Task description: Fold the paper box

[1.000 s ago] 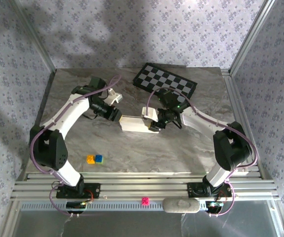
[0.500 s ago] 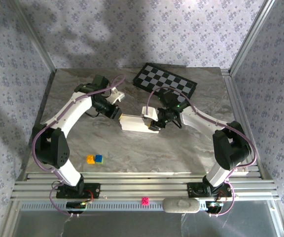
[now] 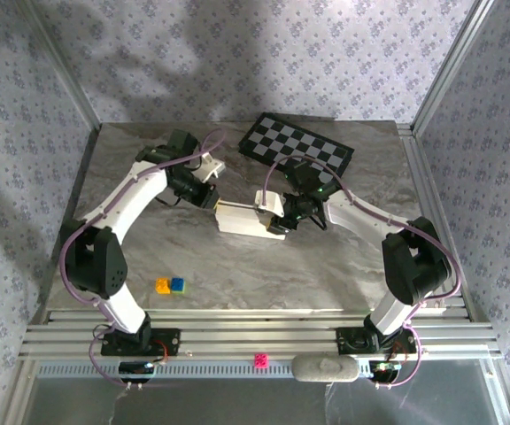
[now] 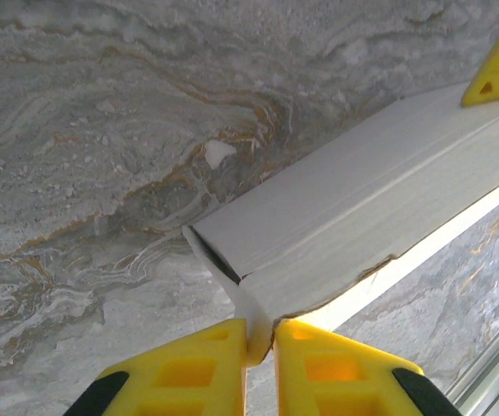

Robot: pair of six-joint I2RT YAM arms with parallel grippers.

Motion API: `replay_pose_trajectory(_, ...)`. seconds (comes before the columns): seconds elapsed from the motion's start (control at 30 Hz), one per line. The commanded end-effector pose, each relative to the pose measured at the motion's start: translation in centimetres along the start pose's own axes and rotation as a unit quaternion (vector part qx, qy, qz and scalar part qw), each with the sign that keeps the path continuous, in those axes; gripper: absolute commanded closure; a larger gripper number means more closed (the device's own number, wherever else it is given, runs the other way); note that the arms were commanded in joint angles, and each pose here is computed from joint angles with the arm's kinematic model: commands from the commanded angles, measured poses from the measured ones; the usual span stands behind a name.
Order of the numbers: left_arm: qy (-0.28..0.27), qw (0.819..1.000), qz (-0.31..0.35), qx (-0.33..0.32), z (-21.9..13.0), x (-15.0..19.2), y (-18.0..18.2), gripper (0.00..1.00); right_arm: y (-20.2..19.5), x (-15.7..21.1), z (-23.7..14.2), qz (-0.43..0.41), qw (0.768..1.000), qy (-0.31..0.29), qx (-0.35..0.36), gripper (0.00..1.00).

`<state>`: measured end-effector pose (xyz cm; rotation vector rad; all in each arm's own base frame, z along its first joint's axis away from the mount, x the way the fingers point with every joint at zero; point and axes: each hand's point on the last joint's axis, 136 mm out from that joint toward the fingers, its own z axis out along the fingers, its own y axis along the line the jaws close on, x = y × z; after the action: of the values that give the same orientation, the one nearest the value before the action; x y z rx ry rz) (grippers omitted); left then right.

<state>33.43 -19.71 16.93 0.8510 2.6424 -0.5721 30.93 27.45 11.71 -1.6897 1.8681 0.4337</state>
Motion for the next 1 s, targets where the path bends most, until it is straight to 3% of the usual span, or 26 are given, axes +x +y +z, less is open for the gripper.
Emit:
replay_pose_trajectory(0.0, 0.003, 1.0, -0.012, 0.018, -0.6, -0.5, -0.9, 0.85, 0.0, 0.0, -0.2, 0.014, 1.0, 0.003, -0.008, 0.59)
replay_pose_trajectory(0.57, 0.036, 0.991, -0.109, 0.062, 0.1, 0.0, -2.1, 0.88, -0.3, 0.2, 0.0, 0.015, 1.0, 0.008, -0.001, 0.6)
replay_pose_trajectory(0.97, 0.035, 0.989, -0.128, 0.064, 0.6, 0.3, -2.1, 0.89, -0.4, 0.2, 0.1, 0.016, 1.0, 0.01, 0.002, 0.6)
